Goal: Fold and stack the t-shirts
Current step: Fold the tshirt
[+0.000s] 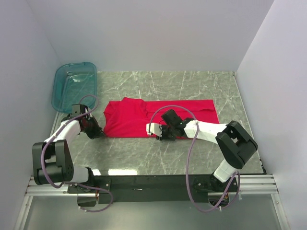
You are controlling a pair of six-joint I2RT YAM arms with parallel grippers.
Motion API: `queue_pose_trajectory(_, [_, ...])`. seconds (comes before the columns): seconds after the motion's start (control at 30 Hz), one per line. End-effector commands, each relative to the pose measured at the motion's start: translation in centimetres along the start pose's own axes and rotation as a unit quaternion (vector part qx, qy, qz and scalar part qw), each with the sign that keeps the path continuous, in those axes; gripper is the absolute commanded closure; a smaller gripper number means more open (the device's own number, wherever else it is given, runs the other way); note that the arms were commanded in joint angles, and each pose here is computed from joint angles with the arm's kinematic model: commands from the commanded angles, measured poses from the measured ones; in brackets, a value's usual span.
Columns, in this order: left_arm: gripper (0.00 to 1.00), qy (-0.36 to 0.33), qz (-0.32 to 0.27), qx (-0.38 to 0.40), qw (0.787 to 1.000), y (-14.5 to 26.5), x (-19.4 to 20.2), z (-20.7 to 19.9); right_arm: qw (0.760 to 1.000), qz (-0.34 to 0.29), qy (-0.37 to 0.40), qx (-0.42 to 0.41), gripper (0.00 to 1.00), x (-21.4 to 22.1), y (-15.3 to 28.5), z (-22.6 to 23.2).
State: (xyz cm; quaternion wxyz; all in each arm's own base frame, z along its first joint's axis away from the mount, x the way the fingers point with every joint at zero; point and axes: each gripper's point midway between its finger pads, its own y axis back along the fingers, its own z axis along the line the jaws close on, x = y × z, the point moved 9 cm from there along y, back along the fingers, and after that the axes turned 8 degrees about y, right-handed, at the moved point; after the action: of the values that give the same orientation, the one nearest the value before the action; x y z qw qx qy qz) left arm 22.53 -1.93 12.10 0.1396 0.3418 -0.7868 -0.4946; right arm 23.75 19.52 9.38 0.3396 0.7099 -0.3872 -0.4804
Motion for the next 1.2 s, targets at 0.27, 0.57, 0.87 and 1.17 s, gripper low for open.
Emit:
queue_pose_trajectory(0.27, [0.99, 0.006, -0.03, 0.013, 0.999, 1.7, -0.8, -0.7, 0.999, 0.03, -0.005, 0.01, 0.87, -0.1, -0.8, -0.7])
queue_pose_trajectory(0.57, [0.99, 0.02, -0.036, 0.0, 0.999, 1.9, -1.0, -0.3, 0.996, -0.044, 0.046, -0.061, 1.0, -1.4, 1.6, 2.4])
queue_pose_trajectory(0.87, [1.0, 0.033, -0.045, -0.022, 0.998, 2.8, -0.9, 0.2, 0.986, -0.025, 0.082, -0.142, 0.97, -2.4, 1.1, 6.5])
queue_pose_trajectory(1.17, [0.93, 0.079, -0.084, -0.07, 0.991, 4.8, -0.9, 1.3, 0.995, -0.084, 0.006, -0.047, 0.25, -3.8, 5.9, 1.5])
